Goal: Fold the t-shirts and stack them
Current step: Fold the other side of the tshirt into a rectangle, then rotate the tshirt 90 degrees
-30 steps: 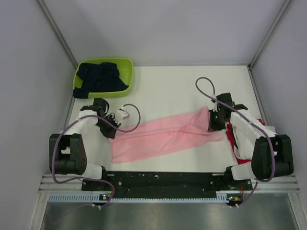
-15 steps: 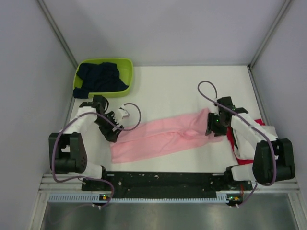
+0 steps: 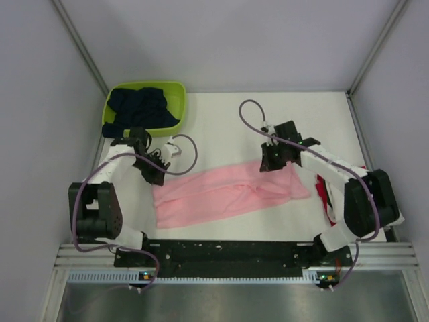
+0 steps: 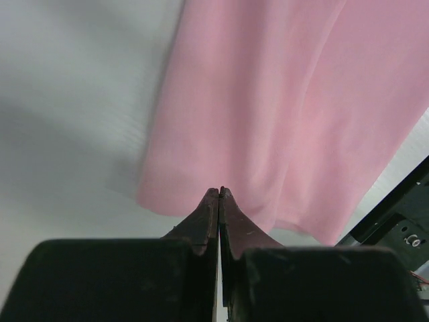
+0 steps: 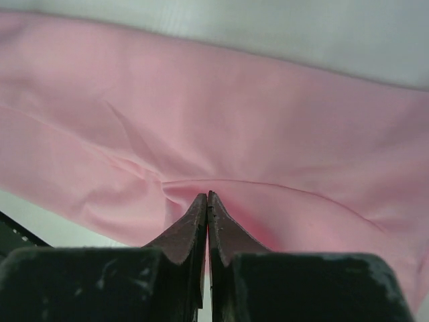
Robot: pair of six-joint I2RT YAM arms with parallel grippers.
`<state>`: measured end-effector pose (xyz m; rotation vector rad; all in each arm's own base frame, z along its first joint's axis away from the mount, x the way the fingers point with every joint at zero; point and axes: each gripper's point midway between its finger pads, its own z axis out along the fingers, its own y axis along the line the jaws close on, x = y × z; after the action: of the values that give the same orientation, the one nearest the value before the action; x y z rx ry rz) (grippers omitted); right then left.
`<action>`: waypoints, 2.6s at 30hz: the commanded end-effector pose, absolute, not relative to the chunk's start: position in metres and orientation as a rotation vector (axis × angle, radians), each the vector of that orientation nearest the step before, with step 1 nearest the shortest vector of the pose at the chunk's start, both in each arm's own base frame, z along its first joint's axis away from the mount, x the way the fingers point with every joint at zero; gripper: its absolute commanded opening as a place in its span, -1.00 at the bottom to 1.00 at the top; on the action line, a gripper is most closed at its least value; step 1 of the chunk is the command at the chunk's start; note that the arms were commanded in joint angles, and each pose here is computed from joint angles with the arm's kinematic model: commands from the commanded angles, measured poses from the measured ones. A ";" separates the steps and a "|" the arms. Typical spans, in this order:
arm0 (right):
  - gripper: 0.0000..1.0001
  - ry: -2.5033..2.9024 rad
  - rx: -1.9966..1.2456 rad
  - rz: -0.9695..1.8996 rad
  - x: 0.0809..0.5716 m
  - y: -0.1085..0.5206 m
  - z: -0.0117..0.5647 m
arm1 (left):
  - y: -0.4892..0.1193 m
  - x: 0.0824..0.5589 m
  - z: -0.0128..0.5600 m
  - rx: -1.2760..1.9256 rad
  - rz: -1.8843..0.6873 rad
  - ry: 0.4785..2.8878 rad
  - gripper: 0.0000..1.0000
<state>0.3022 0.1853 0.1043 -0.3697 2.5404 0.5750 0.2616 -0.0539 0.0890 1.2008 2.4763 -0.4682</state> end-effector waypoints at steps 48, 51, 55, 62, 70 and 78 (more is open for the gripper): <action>0.21 2.326 -0.026 0.826 0.618 0.200 0.098 | -0.077 0.267 0.044 1.084 -0.311 2.604 0.37; 0.33 2.300 -0.001 0.650 0.611 0.158 0.134 | -0.079 0.267 0.039 1.121 -0.296 2.603 0.40; 0.47 2.315 0.034 0.390 0.577 0.105 0.154 | -0.082 0.271 0.030 1.154 -0.299 2.614 0.36; 0.47 2.488 0.229 0.246 0.515 0.059 0.087 | -0.093 0.249 0.009 1.301 -0.354 2.634 -0.62; 0.00 2.560 0.338 0.403 0.514 0.063 0.034 | -0.094 0.196 0.010 1.434 -0.501 2.628 -0.75; -0.94 2.380 0.267 0.864 0.613 0.122 0.052 | -0.145 0.150 0.062 1.657 -0.599 2.330 0.37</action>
<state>0.5593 0.0860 0.0329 0.3153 2.5260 0.5916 0.1757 -0.1195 0.0278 1.5732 2.4990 -0.5043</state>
